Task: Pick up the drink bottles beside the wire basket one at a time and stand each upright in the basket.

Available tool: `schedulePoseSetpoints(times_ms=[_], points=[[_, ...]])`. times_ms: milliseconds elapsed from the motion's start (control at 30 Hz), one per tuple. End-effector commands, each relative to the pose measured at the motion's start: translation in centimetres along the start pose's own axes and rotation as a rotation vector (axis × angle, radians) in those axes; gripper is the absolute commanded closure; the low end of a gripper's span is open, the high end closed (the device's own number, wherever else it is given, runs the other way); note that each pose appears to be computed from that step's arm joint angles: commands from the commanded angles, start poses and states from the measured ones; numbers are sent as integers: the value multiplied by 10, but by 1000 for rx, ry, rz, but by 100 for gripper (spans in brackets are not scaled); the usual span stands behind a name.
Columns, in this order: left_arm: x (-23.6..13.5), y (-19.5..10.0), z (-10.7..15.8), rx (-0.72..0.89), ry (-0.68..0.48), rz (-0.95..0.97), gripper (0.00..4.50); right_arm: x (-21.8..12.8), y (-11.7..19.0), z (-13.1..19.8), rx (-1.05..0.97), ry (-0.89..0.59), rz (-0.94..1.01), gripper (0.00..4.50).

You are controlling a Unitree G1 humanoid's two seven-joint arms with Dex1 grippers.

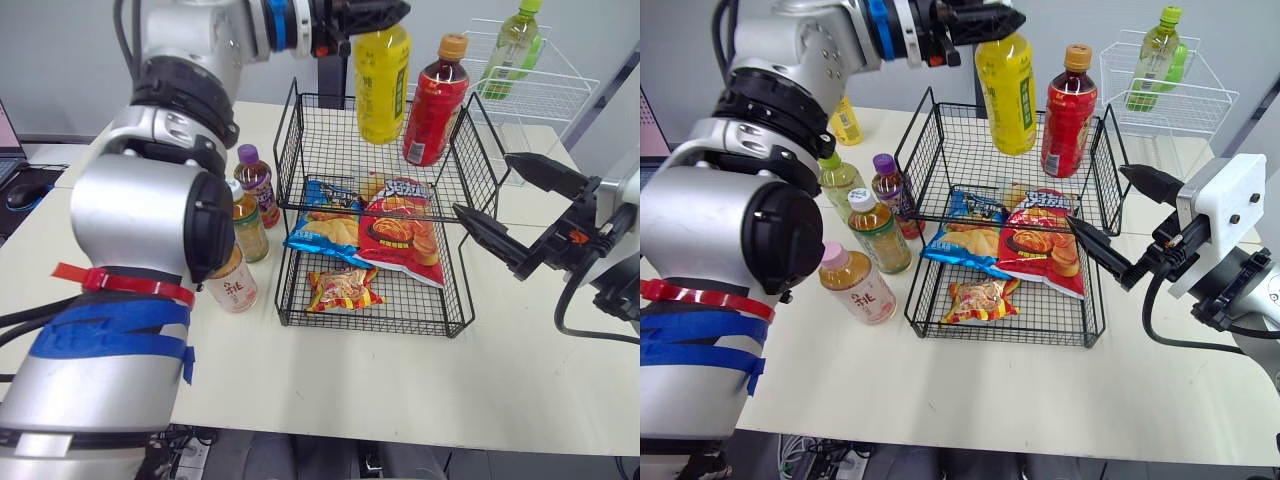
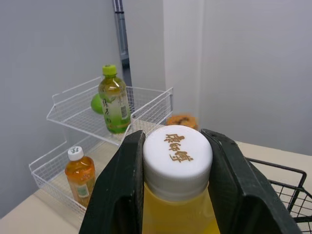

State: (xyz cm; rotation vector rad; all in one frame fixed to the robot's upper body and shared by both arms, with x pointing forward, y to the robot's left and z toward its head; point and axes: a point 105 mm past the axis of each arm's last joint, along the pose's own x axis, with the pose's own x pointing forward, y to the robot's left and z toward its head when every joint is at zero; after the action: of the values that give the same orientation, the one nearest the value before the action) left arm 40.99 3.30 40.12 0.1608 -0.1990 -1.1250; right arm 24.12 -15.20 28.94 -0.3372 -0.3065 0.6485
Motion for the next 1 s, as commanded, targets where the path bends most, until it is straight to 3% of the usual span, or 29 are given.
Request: schedulePoseSetpoints(times_ms=[33,267,600,867,1000], points=[[6,-2,18,55,-63,25,315,0,-2,15,-49,-58,-39,0],[13,-2,3,27,-36,44,315,3,-2,14,-47,-59,-42,0],[2,1,11,40,-40,25,10,6,-4,14,-47,-68,-37,0],[-25,6,23,110,-54,-4,4,9,-7,17,-50,-89,-26,0],[-63,18,37,159,-71,54,4,12,-7,17,-44,-90,6,0]])
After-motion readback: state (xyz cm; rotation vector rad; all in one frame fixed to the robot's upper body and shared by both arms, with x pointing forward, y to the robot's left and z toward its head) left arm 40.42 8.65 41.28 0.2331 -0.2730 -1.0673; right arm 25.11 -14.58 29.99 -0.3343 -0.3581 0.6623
